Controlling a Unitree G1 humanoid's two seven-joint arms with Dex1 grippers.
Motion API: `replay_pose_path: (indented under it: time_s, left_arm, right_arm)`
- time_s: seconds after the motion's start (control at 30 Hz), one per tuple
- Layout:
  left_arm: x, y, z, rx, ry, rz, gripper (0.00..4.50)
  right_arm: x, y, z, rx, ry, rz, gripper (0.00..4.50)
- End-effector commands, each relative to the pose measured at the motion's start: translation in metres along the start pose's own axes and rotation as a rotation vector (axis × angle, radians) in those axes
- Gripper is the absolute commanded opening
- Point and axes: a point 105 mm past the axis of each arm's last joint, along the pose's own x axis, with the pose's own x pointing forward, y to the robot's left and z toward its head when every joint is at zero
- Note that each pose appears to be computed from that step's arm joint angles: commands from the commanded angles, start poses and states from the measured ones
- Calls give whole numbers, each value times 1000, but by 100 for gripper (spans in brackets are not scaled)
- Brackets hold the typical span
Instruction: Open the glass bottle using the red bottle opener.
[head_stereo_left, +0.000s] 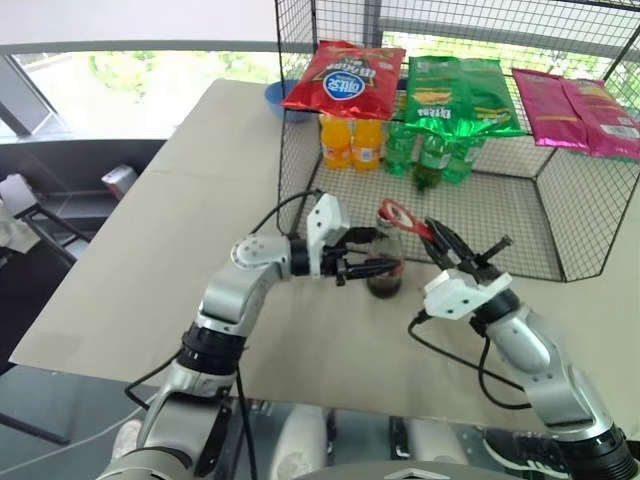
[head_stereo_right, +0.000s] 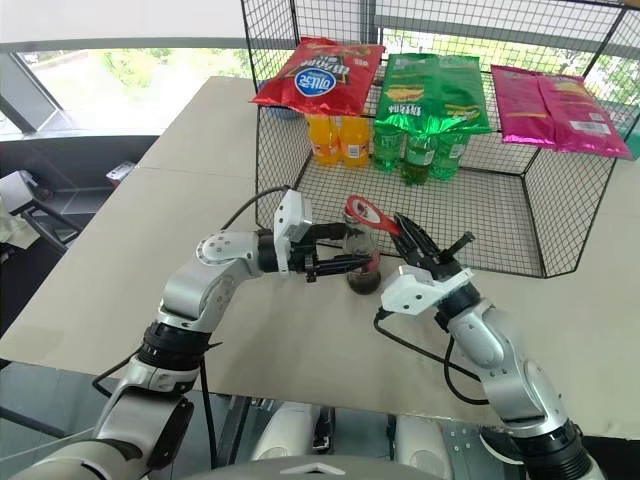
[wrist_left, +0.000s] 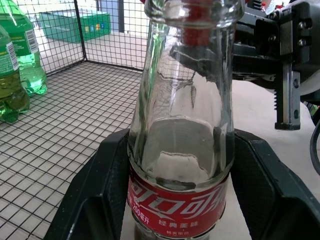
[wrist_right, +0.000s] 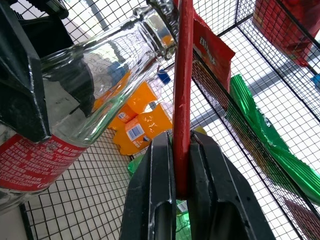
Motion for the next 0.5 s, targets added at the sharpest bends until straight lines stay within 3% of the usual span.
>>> replay_pose_path:
  time_s: [0.03, 0.5]
  left_arm:
    - [15, -6, 20, 53, -53, -54, 258]
    - [14, -7, 20, 53, -44, -66, 258]
  right_arm:
    - [-4, 33, 3, 35, -20, 112, 0]
    - [-4, 44, 1, 112, -38, 99, 0]
